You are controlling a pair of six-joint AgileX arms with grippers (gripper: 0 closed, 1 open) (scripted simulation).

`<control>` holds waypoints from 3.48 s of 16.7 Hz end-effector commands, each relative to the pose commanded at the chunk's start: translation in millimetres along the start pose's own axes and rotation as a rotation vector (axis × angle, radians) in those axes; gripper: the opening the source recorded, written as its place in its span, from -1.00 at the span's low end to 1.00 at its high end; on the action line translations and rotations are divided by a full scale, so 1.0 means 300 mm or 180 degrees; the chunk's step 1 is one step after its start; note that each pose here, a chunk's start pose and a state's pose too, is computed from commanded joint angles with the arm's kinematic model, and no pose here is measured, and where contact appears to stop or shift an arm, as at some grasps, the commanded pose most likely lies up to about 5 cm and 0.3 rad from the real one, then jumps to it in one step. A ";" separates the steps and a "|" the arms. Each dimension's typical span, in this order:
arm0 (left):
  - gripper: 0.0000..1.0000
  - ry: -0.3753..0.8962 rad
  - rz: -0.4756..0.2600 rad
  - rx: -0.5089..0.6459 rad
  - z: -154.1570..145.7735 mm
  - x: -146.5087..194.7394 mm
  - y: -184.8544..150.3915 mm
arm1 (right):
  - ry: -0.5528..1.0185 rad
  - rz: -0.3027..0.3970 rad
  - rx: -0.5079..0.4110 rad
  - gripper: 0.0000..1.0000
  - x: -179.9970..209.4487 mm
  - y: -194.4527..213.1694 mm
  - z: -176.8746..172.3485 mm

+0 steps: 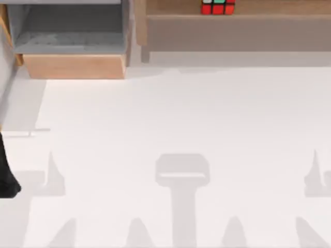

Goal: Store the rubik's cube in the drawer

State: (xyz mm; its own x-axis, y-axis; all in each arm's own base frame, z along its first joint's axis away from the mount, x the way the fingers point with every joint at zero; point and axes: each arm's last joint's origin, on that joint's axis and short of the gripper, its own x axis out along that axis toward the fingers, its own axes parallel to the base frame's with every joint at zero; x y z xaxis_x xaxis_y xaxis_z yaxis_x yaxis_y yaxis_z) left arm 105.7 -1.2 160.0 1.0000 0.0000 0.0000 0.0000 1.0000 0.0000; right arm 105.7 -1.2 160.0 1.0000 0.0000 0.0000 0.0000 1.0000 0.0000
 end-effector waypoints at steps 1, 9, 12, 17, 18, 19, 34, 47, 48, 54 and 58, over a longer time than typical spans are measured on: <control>1.00 0.0000 0.0000 0.0000 0.000 0.000 0.000 | 0.0000 0.0000 0.0000 1.00 0.000 0.000 0.000; 1.00 -0.0255 -0.0062 -0.0066 0.244 0.041 -0.038 | 0.0000 0.0000 0.0000 1.00 0.000 0.000 0.000; 1.00 -0.0270 -0.0082 -0.0095 0.397 0.143 -0.091 | 0.0000 0.0000 0.0000 1.00 0.000 0.000 0.000; 1.00 -0.0125 -0.0100 -0.0066 0.538 0.462 -0.316 | 0.0000 0.0000 0.0000 1.00 0.000 0.000 0.000; 1.00 -0.0088 -0.0102 -0.0048 0.536 0.533 -0.386 | 0.0000 0.0000 0.0000 1.00 0.000 0.000 0.000; 1.00 -0.0053 -0.0103 -0.0028 0.522 0.602 -0.462 | 0.0000 0.0000 0.0000 1.00 0.000 0.000 0.000; 1.00 0.0000 -0.0063 -0.0001 -0.008 0.891 -1.239 | 0.0000 0.0000 0.0000 1.00 0.000 0.000 0.000; 1.00 -0.0001 -0.0063 -0.0001 -0.005 1.048 -1.245 | 0.0000 0.0000 0.0000 1.00 0.000 0.000 0.000; 1.00 -0.0002 -0.0063 -0.0002 -0.005 1.067 -1.244 | 0.0000 0.0000 0.0000 1.00 0.000 0.000 0.000; 1.00 0.0000 -0.0063 -0.0001 -0.008 1.091 -1.242 | 0.0000 0.0000 0.0000 1.00 0.000 0.000 0.000; 0.40 0.0000 -0.0063 -0.0001 -0.008 1.091 -1.242 | 0.0000 0.0000 0.0000 1.00 0.000 0.000 0.000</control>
State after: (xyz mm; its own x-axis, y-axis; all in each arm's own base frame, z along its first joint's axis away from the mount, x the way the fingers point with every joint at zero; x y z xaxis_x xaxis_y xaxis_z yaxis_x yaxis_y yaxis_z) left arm 433.0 -373.9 157.6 0.9998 -0.0199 0.0000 0.0199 0.9998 -0.0003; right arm 105.7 -1.2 160.0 1.0000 0.0000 0.0000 0.0000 1.0000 0.0000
